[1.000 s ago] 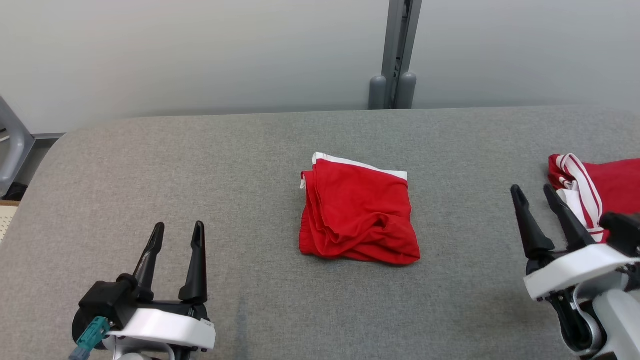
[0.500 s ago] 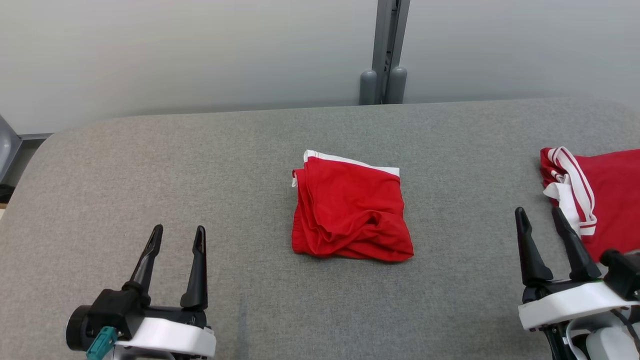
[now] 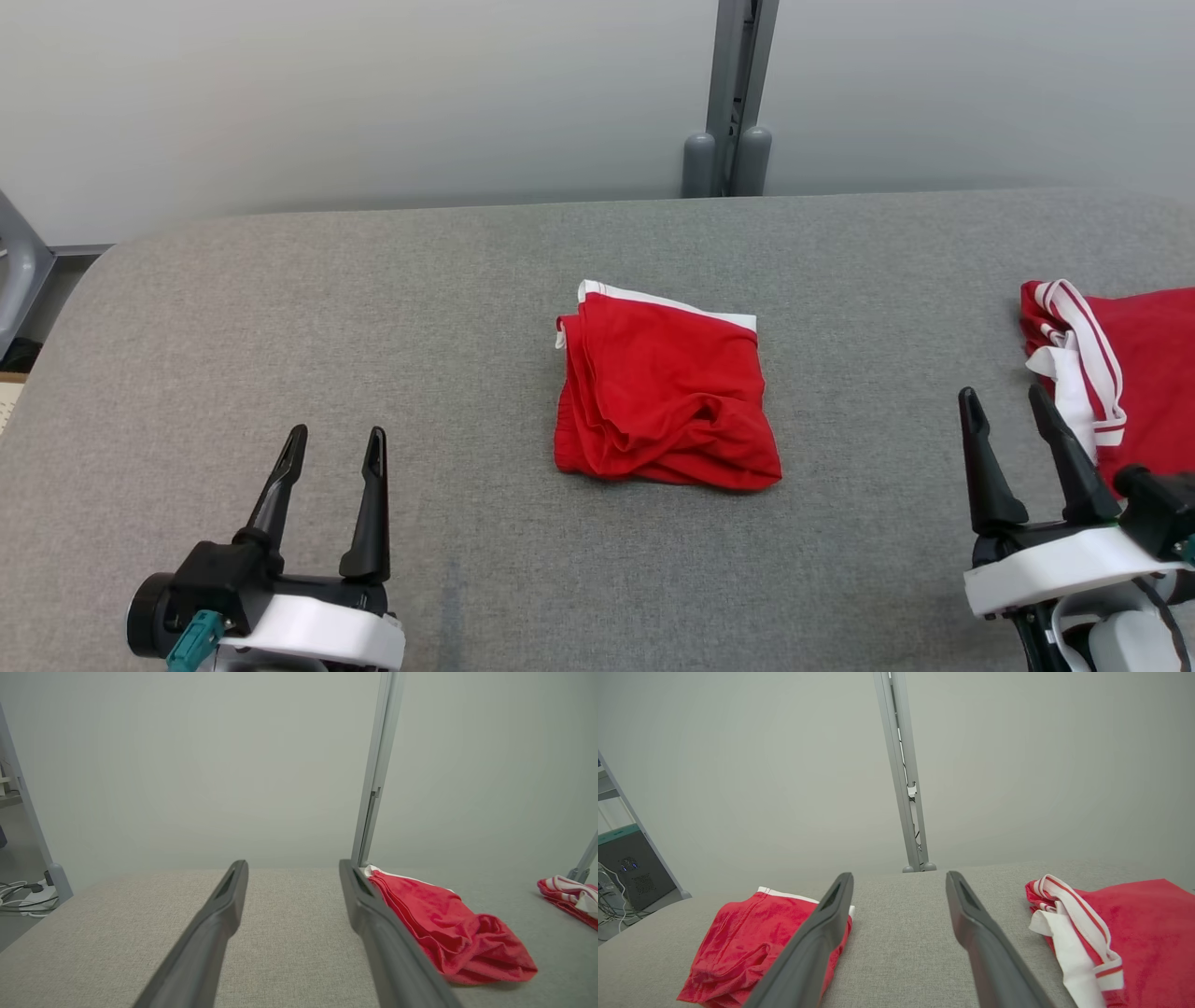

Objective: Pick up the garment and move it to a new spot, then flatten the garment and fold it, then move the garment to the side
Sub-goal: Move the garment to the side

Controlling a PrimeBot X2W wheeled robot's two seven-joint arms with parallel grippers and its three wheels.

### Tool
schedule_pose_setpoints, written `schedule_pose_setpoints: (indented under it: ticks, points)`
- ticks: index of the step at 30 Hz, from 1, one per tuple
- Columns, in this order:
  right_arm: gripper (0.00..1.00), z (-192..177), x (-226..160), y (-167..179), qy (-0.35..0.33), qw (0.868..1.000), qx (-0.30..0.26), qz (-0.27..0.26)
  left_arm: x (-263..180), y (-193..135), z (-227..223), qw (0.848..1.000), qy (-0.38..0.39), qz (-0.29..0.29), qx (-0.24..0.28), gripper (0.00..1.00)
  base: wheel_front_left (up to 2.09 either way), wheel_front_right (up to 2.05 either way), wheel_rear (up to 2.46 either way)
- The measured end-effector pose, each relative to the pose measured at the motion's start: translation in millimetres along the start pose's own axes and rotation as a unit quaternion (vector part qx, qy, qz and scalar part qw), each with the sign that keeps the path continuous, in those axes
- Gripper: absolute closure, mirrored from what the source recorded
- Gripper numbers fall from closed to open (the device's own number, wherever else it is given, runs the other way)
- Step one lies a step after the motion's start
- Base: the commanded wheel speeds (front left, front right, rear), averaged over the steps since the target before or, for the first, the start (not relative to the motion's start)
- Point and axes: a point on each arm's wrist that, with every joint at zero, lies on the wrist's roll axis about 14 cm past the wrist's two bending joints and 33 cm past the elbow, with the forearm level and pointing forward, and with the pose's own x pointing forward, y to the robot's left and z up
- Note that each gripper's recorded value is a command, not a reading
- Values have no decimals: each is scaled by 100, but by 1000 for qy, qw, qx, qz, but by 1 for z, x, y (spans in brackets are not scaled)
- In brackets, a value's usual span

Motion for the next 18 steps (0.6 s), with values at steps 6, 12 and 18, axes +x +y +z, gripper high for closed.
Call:
schedule_pose_setpoints:
  ticks: [6, 12, 18]
  points:
    - [0, -17, 1, 11, 24, 999, 21, 11, -3, 5, -1, 1000, 3, 6, 0, 0, 0, 0, 0]
    - [0, -27, 27, 37, 65, 995, 48, 52, -5, 7, -3, 1000, 5, 11, -6, 0, 0, 0, 0]
    - [0, -51, 64, 52, 174, 978, 78, 80, -8, 13, -5, 999, 9, 26, -16, 0, 0, 0, 0]
